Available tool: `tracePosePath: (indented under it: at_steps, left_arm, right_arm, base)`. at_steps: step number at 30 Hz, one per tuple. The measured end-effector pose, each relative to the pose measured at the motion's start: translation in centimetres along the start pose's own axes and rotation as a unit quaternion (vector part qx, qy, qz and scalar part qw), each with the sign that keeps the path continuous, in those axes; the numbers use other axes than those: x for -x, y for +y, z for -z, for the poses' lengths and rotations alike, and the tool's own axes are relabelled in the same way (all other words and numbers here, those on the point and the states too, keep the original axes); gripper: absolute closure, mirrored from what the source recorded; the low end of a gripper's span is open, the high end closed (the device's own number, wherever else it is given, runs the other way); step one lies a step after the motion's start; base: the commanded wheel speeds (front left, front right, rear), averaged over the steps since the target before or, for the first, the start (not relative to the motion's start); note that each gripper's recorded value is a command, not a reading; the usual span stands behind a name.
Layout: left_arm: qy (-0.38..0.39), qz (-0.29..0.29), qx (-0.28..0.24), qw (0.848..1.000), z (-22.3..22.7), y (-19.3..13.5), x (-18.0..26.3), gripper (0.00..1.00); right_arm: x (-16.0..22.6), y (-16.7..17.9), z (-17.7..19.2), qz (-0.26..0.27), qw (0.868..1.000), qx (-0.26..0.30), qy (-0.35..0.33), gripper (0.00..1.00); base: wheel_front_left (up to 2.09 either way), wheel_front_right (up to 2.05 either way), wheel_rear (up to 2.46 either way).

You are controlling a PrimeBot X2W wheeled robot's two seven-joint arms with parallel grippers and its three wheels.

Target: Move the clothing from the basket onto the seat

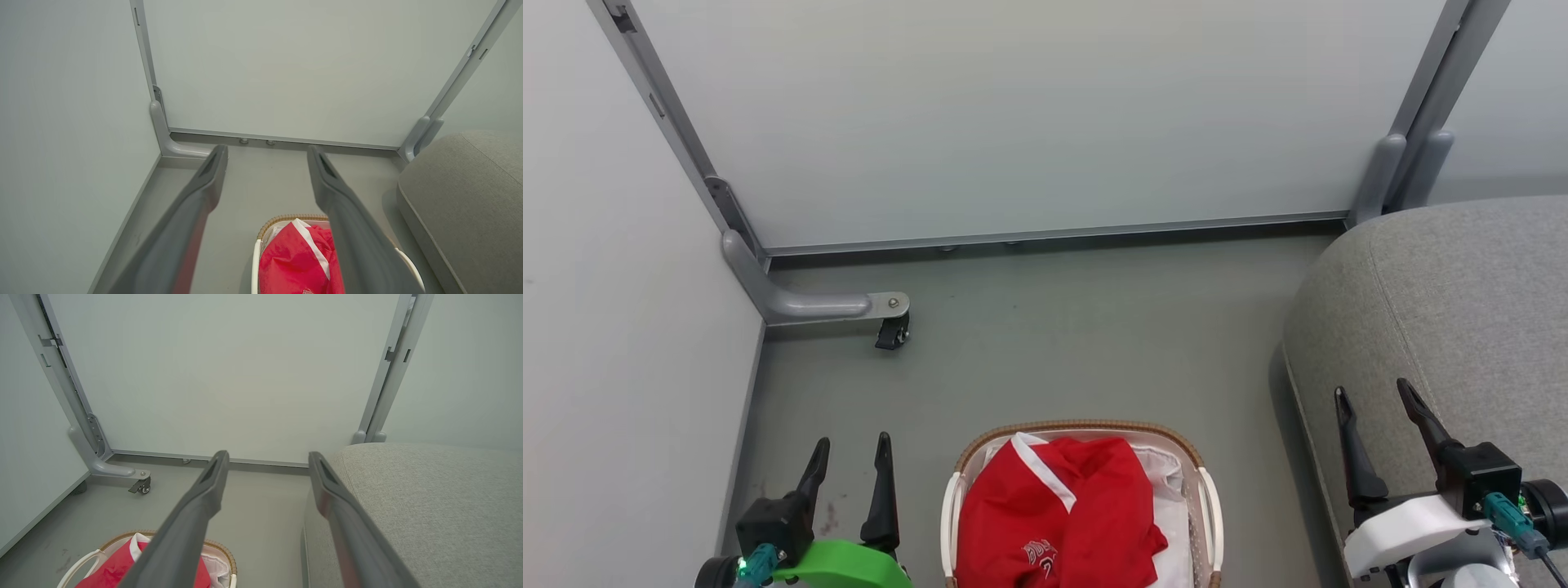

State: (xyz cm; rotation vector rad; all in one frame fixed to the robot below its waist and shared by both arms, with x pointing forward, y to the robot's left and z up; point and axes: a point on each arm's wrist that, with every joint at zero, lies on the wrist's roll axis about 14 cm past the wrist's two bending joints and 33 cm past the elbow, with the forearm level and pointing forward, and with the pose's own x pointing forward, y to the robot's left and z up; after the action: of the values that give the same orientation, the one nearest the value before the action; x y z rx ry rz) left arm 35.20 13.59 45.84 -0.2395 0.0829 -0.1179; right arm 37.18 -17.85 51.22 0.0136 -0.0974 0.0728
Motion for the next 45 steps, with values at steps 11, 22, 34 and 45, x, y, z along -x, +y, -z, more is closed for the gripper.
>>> tracePosePath:
  at_steps: [11, 22, 34, 45]
  left_arm:
    - [0.013, 0.011, 0.0, 1.0, 0.8, -0.7, -0.3, 0.0]
    - [0.048, 0.066, -0.02, 0.996, 2.7, -3.4, -5.2, 0.0]
    - [0.2, 0.159, -0.059, 0.965, 13.5, -6.7, -9.2, 0.0]
    - [0.362, 0.229, -0.067, 0.901, 25.2, -7.7, -7.2, 0.0]
  right_arm:
    - [-0.2, -0.1, 0.5, 0.001, 1.0, 0.0, 0.006, 0.0]
    - [-3.9, 0.2, 0.8, -0.006, 1.0, -0.003, 0.001, 0.0]
    - [-9.3, -1.6, 4.4, 0.011, 1.0, -0.007, 0.02, 0.0]
    - [-10.7, -3.4, 11.3, 0.032, 0.996, -0.014, 0.085, 0.0]
  base:
    - [0.0, 0.0, 0.0]
    - [0.0, 0.0, 0.0]
    - [0.0, 0.0, 0.0]
    - [0.0, 0.0, 0.0]
